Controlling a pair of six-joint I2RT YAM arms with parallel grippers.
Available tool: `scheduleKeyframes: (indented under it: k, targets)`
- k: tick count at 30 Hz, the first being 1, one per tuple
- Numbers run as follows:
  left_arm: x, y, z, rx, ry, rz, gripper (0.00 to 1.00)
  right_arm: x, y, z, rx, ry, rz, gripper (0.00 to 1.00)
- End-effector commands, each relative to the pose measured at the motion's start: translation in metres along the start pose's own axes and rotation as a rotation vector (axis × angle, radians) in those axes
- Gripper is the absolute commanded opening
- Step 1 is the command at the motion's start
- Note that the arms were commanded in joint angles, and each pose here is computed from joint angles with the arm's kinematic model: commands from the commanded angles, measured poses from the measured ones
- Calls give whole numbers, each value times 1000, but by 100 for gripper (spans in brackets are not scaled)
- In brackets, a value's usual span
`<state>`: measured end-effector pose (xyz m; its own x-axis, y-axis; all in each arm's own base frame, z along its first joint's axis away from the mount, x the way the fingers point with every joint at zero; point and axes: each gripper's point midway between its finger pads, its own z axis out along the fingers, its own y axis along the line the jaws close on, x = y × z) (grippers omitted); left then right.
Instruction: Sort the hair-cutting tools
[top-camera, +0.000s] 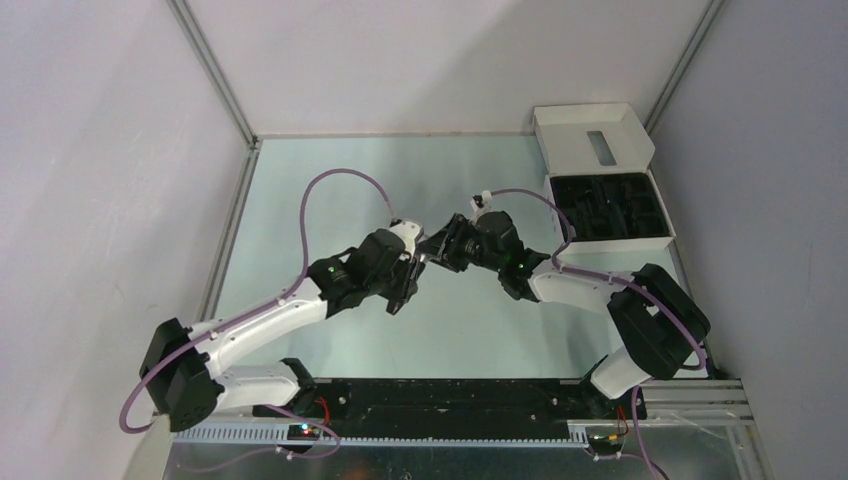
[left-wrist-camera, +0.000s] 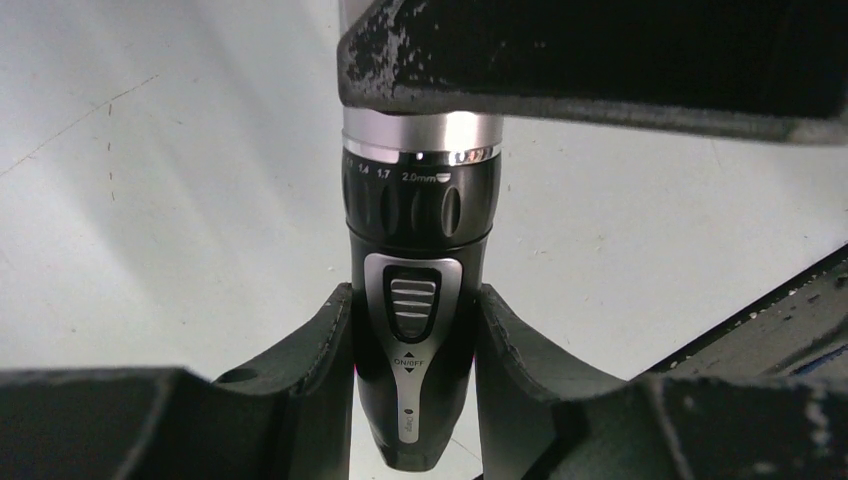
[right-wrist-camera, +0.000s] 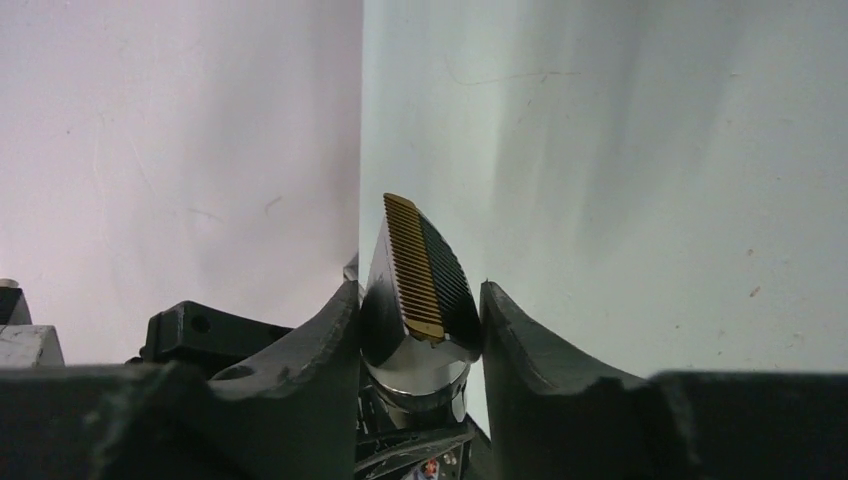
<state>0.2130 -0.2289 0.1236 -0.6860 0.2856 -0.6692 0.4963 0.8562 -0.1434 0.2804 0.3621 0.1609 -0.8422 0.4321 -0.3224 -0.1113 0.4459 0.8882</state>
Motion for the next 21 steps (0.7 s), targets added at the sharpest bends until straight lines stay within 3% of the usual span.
scheduleKeyframes:
  k: [1,4,6,9,13,21]
  targets:
    - [-46,-11,-18,48,-203,8,7,-11,35,2,-108,-29,-8,33]
    - [-55,-11,-27,54,-250,-1,23,-17,42,-2,-135,-42,-19,11]
    - [-62,-11,-35,60,-287,-1,41,-23,50,-8,-163,-53,-37,1]
    - [-75,-11,-53,76,-370,-11,69,-31,62,-19,-195,-68,-66,0]
    - [-88,-13,-76,156,-471,-35,97,-38,73,-33,-241,-63,-107,0]
    - [-88,-23,-100,458,-550,-78,100,-59,103,-71,-392,-56,-222,0]
